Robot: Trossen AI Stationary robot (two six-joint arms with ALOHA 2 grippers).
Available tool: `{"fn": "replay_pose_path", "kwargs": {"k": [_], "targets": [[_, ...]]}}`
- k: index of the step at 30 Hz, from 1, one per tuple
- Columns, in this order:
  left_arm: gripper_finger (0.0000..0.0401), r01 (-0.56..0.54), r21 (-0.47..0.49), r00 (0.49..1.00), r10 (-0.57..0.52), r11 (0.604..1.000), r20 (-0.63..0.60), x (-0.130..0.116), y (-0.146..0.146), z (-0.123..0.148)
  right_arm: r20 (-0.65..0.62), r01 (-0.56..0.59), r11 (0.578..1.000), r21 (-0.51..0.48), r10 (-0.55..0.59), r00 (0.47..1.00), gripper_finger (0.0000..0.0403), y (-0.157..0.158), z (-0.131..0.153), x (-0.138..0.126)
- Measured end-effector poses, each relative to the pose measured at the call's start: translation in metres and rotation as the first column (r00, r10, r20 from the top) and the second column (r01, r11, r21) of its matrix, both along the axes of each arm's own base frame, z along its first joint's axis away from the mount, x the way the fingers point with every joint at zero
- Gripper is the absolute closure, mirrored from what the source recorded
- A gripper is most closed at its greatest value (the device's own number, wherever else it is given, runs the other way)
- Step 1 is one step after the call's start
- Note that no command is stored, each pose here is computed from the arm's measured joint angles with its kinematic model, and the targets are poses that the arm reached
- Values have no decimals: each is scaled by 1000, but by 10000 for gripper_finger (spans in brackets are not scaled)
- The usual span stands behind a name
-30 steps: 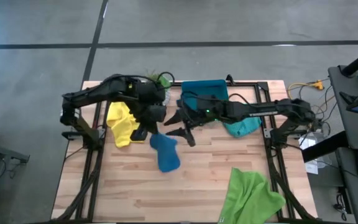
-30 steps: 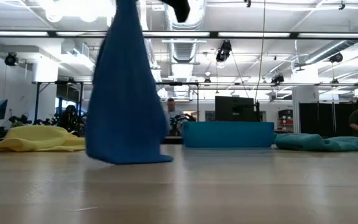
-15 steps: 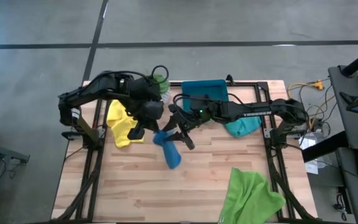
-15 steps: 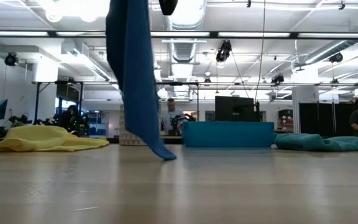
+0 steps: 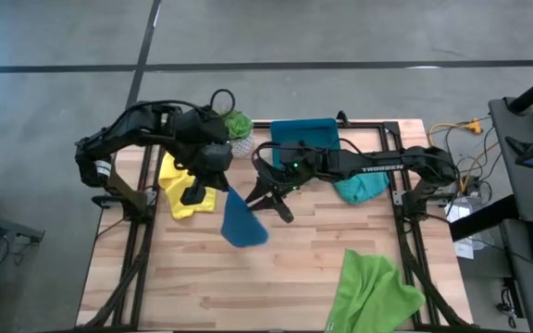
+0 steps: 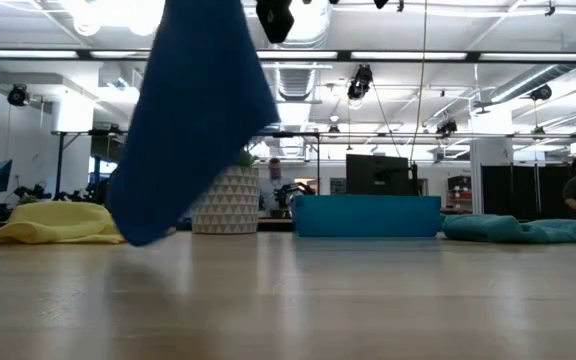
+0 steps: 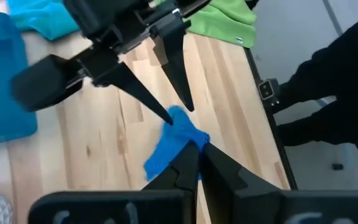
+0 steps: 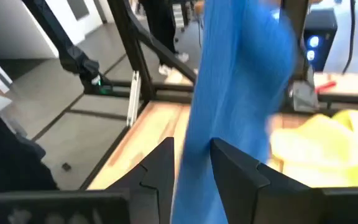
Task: Fold microfiber towels
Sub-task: Fold the dark blue microfiber towel into the dark blue bin
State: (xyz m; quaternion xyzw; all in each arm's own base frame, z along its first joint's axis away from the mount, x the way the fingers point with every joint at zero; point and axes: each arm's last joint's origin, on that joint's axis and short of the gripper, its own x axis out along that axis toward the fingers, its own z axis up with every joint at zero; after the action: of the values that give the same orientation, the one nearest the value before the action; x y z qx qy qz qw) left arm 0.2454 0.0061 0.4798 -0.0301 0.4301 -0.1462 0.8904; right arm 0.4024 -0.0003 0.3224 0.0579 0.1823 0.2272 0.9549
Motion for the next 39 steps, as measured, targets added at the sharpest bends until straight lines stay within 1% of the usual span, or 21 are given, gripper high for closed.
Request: {"fn": "replay_pose_path", "kwargs": {"k": [3,9,13,17,19,22,24,27,30,32,34,37,39], "targets": [[401,-35,18,999,35,999,5,-3,1,2,-8,-5,1000,-12,5,1000,314,0,-3,0],[401,-45,27,998,44,999,34,-5,1,8,24,11,1000,-19,-10,1000,318,-2,-5,1],[401,-47,25,997,45,999,62,-5,1,11,28,123,992,-39,-122,992,308,-10,-6,2],[401,-58,11,995,57,998,81,-7,0,17,72,178,984,22,-179,981,285,-21,-3,4],[401,-50,-5,996,51,999,74,-9,-2,18,64,196,980,45,-199,978,268,-26,-3,3],[401,-59,-44,997,61,997,55,-11,-5,18,39,201,978,53,-203,978,240,-27,-6,3],[401,-50,-44,997,52,998,55,-11,-7,18,42,191,980,55,-193,980,221,-25,-7,3],[401,-44,-42,997,46,998,60,-11,-9,19,32,173,982,68,-176,984,200,-23,-19,12],[401,-51,-35,997,53,998,53,-9,-9,18,-15,142,982,124,-141,990,185,-22,-38,23],[401,-102,-21,994,103,995,32,-9,-7,16,-29,129,979,156,-126,992,178,-26,-41,24],[401,-192,-10,981,192,981,3,-9,-5,15,-20,130,977,170,-128,992,175,-30,-34,21],[401,-322,-6,947,321,947,-21,-10,-2,14,-49,148,975,168,-141,989,176,-35,-27,11],[401,-399,-33,917,399,916,-9,-8,0,15,-78,155,976,154,-145,986,178,-35,-22,3]]}}
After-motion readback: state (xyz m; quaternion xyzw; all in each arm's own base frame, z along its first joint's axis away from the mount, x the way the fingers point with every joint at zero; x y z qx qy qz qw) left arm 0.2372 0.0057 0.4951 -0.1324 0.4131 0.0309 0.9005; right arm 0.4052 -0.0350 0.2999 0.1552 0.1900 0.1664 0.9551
